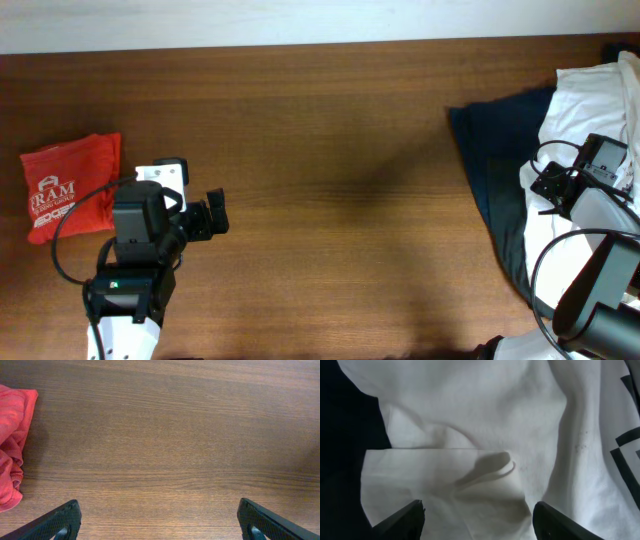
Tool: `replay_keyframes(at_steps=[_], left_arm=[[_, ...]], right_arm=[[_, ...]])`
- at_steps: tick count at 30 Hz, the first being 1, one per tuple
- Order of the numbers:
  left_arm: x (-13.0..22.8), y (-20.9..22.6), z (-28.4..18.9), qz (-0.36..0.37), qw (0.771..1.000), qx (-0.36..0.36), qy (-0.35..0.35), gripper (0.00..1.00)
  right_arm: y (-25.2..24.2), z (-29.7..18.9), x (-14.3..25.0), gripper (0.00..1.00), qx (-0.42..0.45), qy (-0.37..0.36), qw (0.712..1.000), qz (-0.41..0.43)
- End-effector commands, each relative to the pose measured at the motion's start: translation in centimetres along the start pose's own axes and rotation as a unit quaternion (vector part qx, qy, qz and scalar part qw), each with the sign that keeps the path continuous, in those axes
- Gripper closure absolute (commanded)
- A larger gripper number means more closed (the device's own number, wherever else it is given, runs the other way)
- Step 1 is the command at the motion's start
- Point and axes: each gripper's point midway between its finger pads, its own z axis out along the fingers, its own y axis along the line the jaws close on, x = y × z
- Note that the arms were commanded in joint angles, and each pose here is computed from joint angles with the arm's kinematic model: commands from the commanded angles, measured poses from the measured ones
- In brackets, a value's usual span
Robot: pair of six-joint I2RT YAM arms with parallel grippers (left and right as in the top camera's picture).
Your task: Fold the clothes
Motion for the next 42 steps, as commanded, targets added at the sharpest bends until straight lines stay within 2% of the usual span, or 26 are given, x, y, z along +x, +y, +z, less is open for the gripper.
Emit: replay_keyframes(at_steps=[1, 4, 5, 7, 8, 11, 12, 13, 14, 18, 22, 25, 26, 29, 31, 37, 40, 42], left_arm=[[-0.8, -0.2, -0.3, 0.005, 1.000, 0.006, -0.008, 0.01], [-0.8, -0.2, -0.3, 0.005, 1.000, 0.006, -0.008, 0.01], [-0.8, -0.2, -0.3, 0.005, 1.000, 0.006, -0.008, 0.01], [-0.8, -0.2, -0.3, 0.005, 1.000, 0.006, -0.008, 0.01], [-0.8, -0.2, -0.3, 0.005, 1.000, 0.006, -0.008, 0.01], [-0.8, -0.2, -0.3, 0.005, 1.000, 0.006, -0.008, 0.01], [-0.8, -0.2, -0.3, 0.005, 1.000, 0.006, -0.008, 0.01], [-0.8, -0.2, -0.3, 0.005, 1.000, 0.006, -0.008, 0.01], [-0.8, -0.2, -0.3, 0.005, 1.000, 0.006, -0.008, 0.01], [-0.8, -0.2, -0.3, 0.005, 1.000, 0.006, -0.008, 0.01], [-0.8, -0.2, -0.3, 0.005, 1.000, 0.006, -0.008, 0.01], [-0.8, -0.2, -0.3, 0.006, 1.000, 0.006, -0.008, 0.01], [-0.8, -0.2, -0.3, 0.005, 1.000, 0.006, -0.008, 0.01], [-0.8, -0.2, -0.3, 0.005, 1.000, 0.006, -0.008, 0.01], [-0.8, -0.2, -0.3, 0.005, 1.000, 0.006, -0.009, 0.01], [-0.8, -0.2, -0.3, 0.005, 1.000, 0.006, -0.009, 0.01], [-0.8, -0.2, -0.3, 0.005, 1.000, 0.007, -0.008, 0.01], [-0.8, -0.2, -0.3, 0.005, 1.000, 0.007, -0.008, 0.01]], right_arm=[[-0.2, 0.7, 0.4, 0.28, 0.005, 0.012, 1.000, 0.002], [-0.7, 0.7, 0.3, 0.28, 0.019, 0.009, 1.000, 0.002], [-0.9, 0.7, 0.2, 0.32, 0.026, 0.008, 1.000, 0.002], [-1.0, 0.7, 0.2, 0.49, 0.029, 0.007, 1.000, 0.002], [-1.0, 0.7, 0.1, 0.61, 0.029, 0.006, 1.000, 0.002], [-0.9, 0.3, -0.6, 0.77, 0.027, -0.002, 1.000, 0.003], [-0.9, -0.1, -1.0, 0.89, 0.026, -0.006, 1.000, 0.004], [-0.8, -0.5, -1.3, 0.95, 0.021, -0.010, 1.000, 0.005], [-0.1, -1.2, -1.8, 0.96, 0.002, -0.017, 1.000, 0.005], [5.9, -7.4, -5.6, 0.96, -0.184, -0.056, 0.981, -0.005], [11.8, -16.1, -5.0, 0.96, -0.336, -0.038, 0.940, -0.052], [16.5, -22.0, -2.1, 0.96, -0.416, -0.033, 0.901, -0.123], [19.2, -25.1, 0.1, 0.96, -0.456, -0.027, 0.874, -0.162], [23.2, -28.7, 4.2, 0.96, -0.500, -0.011, 0.836, -0.227], [26.2, -30.9, 8.6, 0.96, -0.529, 0.019, 0.800, -0.282], [33.1, -33.1, 18.2, 0.96, -0.551, 0.046, 0.734, -0.394], [37.2, -33.8, 20.5, 0.96, -0.573, 0.026, 0.719, -0.394], [39.0, -34.6, 21.6, 0.96, -0.594, 0.008, 0.698, -0.400]])
